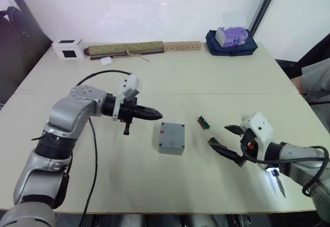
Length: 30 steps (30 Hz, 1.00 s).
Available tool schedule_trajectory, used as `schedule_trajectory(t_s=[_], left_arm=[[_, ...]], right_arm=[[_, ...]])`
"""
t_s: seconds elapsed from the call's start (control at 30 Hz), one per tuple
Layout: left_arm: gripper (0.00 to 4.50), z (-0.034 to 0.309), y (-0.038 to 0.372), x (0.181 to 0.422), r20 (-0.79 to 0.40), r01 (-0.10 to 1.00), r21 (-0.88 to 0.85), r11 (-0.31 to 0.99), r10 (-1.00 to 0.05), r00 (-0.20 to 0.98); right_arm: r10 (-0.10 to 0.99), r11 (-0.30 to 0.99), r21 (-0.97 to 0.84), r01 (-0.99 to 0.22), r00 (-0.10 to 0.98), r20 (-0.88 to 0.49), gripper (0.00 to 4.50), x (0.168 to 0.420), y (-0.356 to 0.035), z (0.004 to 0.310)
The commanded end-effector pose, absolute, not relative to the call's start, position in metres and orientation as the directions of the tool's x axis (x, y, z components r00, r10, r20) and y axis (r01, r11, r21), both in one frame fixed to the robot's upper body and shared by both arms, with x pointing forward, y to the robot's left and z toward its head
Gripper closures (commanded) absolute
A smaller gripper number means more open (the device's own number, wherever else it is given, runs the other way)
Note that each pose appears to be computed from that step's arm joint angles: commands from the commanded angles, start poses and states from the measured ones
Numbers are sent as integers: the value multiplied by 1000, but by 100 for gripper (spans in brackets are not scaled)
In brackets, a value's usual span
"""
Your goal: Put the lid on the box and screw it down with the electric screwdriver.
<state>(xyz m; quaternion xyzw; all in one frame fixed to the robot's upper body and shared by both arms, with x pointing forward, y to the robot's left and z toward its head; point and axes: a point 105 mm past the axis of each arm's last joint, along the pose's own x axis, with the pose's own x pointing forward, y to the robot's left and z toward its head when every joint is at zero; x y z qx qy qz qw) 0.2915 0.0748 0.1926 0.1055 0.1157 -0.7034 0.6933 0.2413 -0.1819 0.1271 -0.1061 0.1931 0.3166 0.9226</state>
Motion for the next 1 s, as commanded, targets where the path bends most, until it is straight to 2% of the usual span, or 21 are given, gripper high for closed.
schedule_trajectory(t_s=[0.03,0.2,0.5,0.73,0.83,0.87,0.93,1.0], left_arm=[[450,199,67,285,-308,998,21,-57,-950,-47],[450,190,66,287,-350,997,42,-63,-936,-44],[450,173,74,290,-450,993,95,-71,-893,-21],[450,173,74,291,-445,994,94,-54,-896,-6],[450,173,75,291,-443,995,87,-51,-897,-7],[450,172,76,291,-443,995,85,-49,-897,-7],[450,171,76,291,-444,995,83,-47,-896,-5],[450,171,76,291,-444,996,82,-46,-896,-4]], right_arm=[[513,796,-120,-593,767,-384,82,247,-184,126],[505,806,-115,-581,776,-378,271,251,-182,116],[503,808,-116,-578,778,-376,271,259,-180,106],[501,807,-128,-577,783,-368,271,266,-180,102],[506,806,-130,-577,787,-354,342,268,-177,103],[508,806,-129,-577,787,-350,386,269,-177,104],[512,802,-130,-584,782,-354,440,268,-176,104],[515,799,-131,-587,780,-357,440,268,-175,103]])
